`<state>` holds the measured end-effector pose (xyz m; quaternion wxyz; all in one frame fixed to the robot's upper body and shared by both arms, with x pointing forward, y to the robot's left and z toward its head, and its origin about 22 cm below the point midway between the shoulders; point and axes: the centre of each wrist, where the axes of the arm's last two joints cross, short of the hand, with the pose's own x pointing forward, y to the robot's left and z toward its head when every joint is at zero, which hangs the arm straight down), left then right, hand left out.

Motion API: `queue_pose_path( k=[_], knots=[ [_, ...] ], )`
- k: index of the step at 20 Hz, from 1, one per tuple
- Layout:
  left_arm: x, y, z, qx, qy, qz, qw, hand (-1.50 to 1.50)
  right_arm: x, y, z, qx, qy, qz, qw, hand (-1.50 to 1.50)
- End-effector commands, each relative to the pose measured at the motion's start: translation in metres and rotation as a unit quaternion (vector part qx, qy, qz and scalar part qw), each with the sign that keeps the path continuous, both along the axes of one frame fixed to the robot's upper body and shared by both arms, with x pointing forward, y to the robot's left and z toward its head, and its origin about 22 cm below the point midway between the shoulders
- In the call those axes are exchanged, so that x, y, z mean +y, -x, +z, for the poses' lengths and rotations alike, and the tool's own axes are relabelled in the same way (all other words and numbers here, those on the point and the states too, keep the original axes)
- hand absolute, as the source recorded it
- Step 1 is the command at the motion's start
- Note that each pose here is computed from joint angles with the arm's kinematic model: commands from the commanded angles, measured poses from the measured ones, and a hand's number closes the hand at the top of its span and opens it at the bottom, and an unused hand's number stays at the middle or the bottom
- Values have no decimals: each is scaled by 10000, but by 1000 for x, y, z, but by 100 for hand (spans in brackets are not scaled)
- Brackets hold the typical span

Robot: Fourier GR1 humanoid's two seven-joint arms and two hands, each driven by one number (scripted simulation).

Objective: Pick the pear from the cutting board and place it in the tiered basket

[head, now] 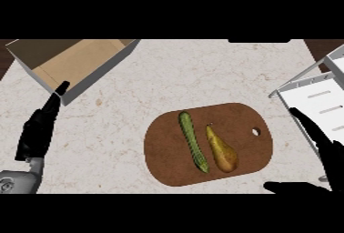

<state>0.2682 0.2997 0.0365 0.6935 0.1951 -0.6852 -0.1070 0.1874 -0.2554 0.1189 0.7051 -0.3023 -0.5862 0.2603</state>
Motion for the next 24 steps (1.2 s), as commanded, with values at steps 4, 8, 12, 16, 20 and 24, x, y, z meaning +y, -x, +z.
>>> queue_pose_path(
  k=[4,8,12,16,20,24],
  knots=[
    [-6,-17,-3,-110,53,11,9999,0,45,-14,52,764,691,-242,9944,-150],
    [-19,-17,-7,-33,59,-143,9999,0,79,-38,40,1185,660,-426,9898,-150],
    [-20,-9,-3,-14,79,-168,9998,0,91,-39,39,1734,808,-364,9808,-150],
    [2,-19,7,21,52,-47,10000,0,88,-66,23,1935,942,-474,9754,-150],
    [-3,-3,-13,-51,-18,19,10000,0,103,-55,8,2088,1074,-467,9709,-150],
    [10,-12,0,17,8,38,10000,0,120,-46,4,2160,1151,-402,9688,-150]
  ],
)
